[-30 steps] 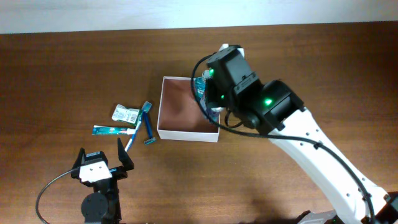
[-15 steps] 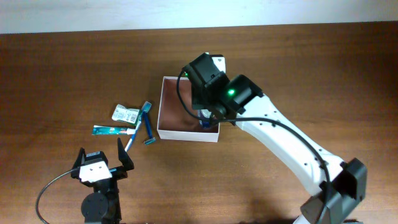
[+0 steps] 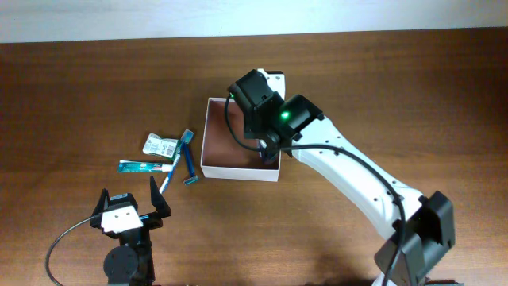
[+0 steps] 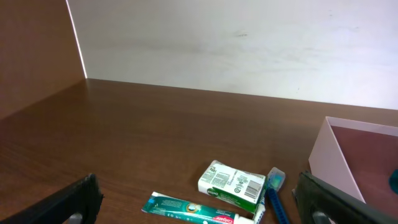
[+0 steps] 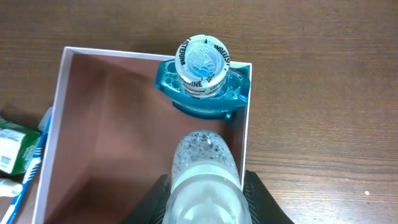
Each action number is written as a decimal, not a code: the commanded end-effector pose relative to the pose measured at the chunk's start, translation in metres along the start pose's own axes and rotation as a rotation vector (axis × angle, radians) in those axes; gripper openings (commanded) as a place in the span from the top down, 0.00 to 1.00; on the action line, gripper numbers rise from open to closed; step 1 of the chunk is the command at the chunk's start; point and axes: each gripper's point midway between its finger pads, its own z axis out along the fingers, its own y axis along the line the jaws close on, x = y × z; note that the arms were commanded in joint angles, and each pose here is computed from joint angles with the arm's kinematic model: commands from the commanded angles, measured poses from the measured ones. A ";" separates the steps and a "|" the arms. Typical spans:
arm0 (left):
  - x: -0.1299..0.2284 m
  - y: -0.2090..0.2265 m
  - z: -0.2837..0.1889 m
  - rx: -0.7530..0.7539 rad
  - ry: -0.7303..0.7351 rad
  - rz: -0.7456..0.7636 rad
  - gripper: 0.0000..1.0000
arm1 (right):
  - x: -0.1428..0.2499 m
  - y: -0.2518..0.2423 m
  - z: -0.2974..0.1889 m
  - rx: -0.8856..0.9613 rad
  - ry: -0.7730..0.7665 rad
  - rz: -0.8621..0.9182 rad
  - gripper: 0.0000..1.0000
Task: Pack container
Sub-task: 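Carry the pump bottle with the right gripper into the box beside the mouthwash, then release the pump bottle and raise the right arm away to the right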
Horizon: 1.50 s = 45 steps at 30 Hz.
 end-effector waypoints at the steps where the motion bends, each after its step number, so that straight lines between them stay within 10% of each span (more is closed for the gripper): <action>1: 0.001 -0.001 0.000 0.006 -0.003 0.015 0.01 | -0.003 0.000 0.009 0.032 -0.023 0.008 0.75; 18: 0.001 -0.001 0.000 0.006 -0.003 0.015 0.01 | -0.003 -0.006 0.018 0.085 -0.030 -0.002 0.75; 28: 0.001 -0.001 0.000 0.006 -0.003 0.015 0.01 | -0.001 -0.005 0.022 0.088 -0.025 -0.008 0.47; 45: 0.001 -0.001 0.000 0.006 -0.003 0.015 0.01 | -0.074 -0.057 -0.085 0.140 -0.203 -0.030 0.32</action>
